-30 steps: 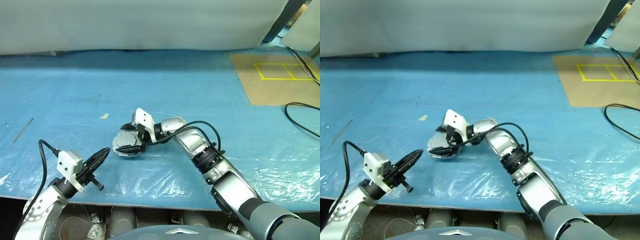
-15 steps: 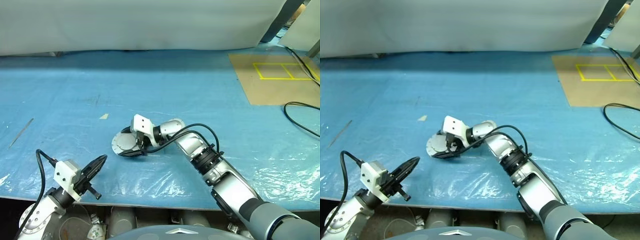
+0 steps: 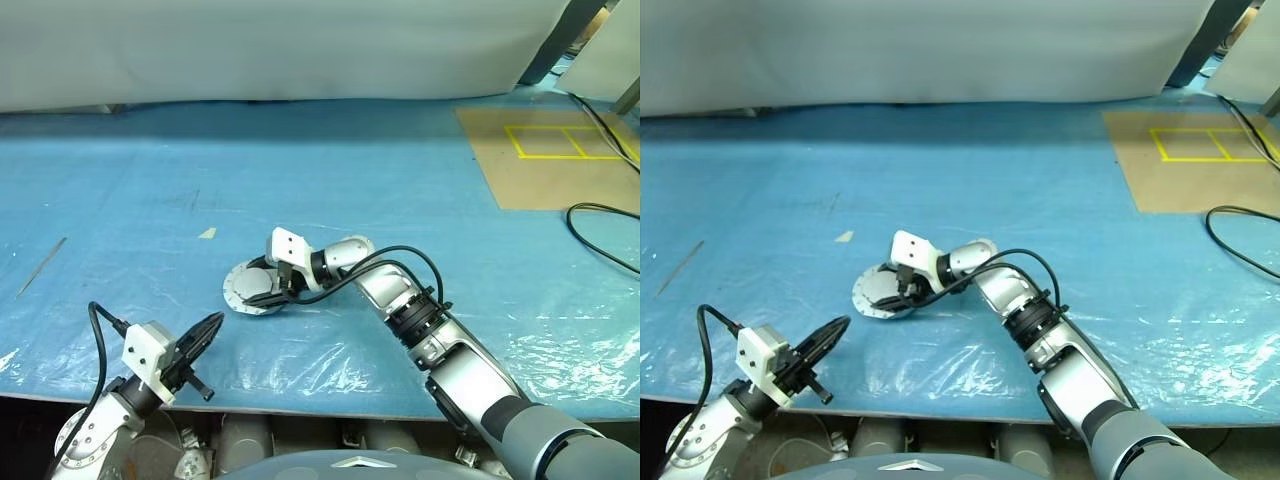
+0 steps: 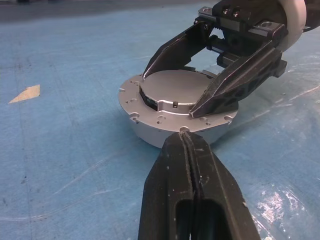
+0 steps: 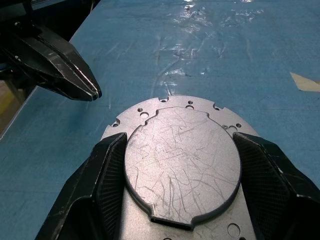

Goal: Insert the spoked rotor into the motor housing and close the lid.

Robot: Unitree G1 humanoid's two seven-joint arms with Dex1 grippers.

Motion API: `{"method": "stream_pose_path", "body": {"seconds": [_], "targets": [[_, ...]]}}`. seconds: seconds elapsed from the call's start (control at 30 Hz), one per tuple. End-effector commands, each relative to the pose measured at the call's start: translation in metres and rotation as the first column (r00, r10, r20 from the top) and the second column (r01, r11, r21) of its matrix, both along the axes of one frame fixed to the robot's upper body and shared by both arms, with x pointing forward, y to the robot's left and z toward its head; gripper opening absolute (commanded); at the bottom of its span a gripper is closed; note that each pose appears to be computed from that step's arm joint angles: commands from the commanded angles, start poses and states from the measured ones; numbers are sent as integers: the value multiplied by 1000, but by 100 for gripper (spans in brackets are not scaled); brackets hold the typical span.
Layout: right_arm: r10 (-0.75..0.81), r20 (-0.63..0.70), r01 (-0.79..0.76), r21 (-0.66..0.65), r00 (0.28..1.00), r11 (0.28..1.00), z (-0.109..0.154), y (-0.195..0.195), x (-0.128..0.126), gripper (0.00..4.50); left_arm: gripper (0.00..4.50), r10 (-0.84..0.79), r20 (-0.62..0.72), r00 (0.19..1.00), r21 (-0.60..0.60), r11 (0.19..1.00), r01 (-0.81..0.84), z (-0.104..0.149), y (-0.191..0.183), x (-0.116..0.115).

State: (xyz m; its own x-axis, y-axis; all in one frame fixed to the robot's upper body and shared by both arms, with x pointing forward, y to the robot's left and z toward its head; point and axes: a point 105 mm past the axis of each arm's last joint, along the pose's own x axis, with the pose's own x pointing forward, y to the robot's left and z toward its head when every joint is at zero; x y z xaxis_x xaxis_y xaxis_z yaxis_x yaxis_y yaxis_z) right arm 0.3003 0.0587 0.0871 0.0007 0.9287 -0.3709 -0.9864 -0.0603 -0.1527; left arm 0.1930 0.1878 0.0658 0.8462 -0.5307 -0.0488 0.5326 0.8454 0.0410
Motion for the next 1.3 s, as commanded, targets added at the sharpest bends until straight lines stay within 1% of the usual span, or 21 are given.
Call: {"method": "stream_pose_path", "body": {"seconds": [0.03,0.13,0.3,0.43,0.57,0.73,0.97,1.2,1.3], "targets": [[9,7,-9,11,1000,1000,2,2,-2,301,0,-2,28,1000,5,1000,1,5,-1,-2],[26,33,-27,28,999,999,12,3,-2,301,0,3,25,1000,1,1000,-3,4,-1,-3],[55,76,-56,12,996,998,24,3,-4,301,0,11,28,1000,-6,1000,-11,3,-2,-2],[64,91,-63,-15,994,998,27,2,-4,301,0,17,26,1000,-10,1000,-17,0,-4,-3],[65,139,-54,-81,988,995,23,-3,0,301,0,18,23,1000,-13,1000,-18,-1,-7,-3],[46,133,-33,-97,990,995,22,-6,5,301,0,22,26,999,-22,1000,-22,-1,-9,-4],[50,108,-34,-152,993,988,6,-15,6,301,0,21,23,1000,-21,1000,-21,-2,-9,-4],[45,92,-29,-170,995,985,2,-21,13,301,0,13,26,1000,-22,1000,-13,-2,-10,-2],[40,89,-23,-184,995,983,-3,-25,16,301,0,10,28,1000,-22,1000,-9,-1,-11,0]]}}
